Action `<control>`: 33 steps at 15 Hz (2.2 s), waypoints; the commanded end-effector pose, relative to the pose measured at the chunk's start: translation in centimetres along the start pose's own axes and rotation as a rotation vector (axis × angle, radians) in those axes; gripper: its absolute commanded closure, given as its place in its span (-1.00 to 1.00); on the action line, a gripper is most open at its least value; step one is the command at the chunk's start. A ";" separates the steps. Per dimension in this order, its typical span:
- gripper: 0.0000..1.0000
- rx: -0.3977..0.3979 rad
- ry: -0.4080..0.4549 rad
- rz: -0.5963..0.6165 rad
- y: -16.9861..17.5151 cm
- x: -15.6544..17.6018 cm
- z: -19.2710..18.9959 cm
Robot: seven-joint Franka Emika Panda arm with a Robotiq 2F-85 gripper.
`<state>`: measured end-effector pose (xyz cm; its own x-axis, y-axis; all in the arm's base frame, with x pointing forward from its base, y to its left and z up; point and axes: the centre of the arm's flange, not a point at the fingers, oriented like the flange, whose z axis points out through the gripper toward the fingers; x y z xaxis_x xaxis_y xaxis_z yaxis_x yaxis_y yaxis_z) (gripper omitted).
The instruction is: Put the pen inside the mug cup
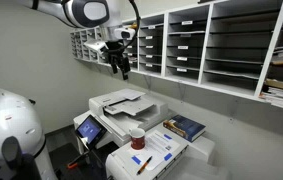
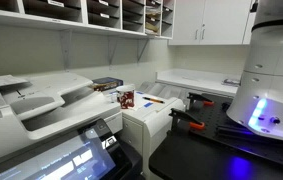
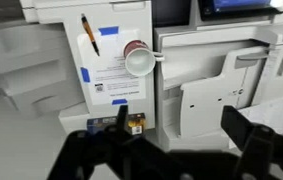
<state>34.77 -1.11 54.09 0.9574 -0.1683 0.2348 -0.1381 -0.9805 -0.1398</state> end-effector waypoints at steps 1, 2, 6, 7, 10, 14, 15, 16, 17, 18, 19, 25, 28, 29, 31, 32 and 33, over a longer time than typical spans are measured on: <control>-1.00 0.000 0.000 0.000 0.0 0.0 0.0; -1.00 0.000 0.000 0.000 0.0 0.0 0.0; -1.00 -0.026 -0.023 -0.011 1.0 1.1 2.1; -1.00 -0.036 -0.052 -0.007 1.8 1.4 3.4; -1.00 -0.075 -0.136 -0.019 5.0 2.0 9.0; -1.00 -0.048 -0.171 -0.068 9.8 1.6 16.8; -1.00 -0.042 -0.167 -0.092 10.8 1.4 18.4; -1.00 -0.044 -0.167 -0.109 11.6 1.3 19.9; -1.00 -0.050 -0.170 -0.123 12.2 1.1 21.4; -1.00 -0.058 -0.169 -0.133 12.8 0.9 22.6; -1.00 -0.056 -0.179 -0.136 13.3 0.6 24.0; -1.00 -0.093 -0.245 -0.129 14.1 -1.3 28.4; -1.00 -0.100 -0.247 -0.130 14.4 -1.1 29.1; -1.00 -0.100 -0.244 -0.130 14.3 -1.0 29.0; -1.00 -0.093 -0.216 -0.144 14.5 -0.6 29.9; -1.00 -0.099 -0.215 -0.150 14.6 -0.4 30.8; -1.00 -0.106 -0.220 -0.145 14.8 -0.2 32.3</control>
<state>39.39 -11.92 23.69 0.9997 -0.0219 0.0139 -0.0216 -0.9995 -0.0221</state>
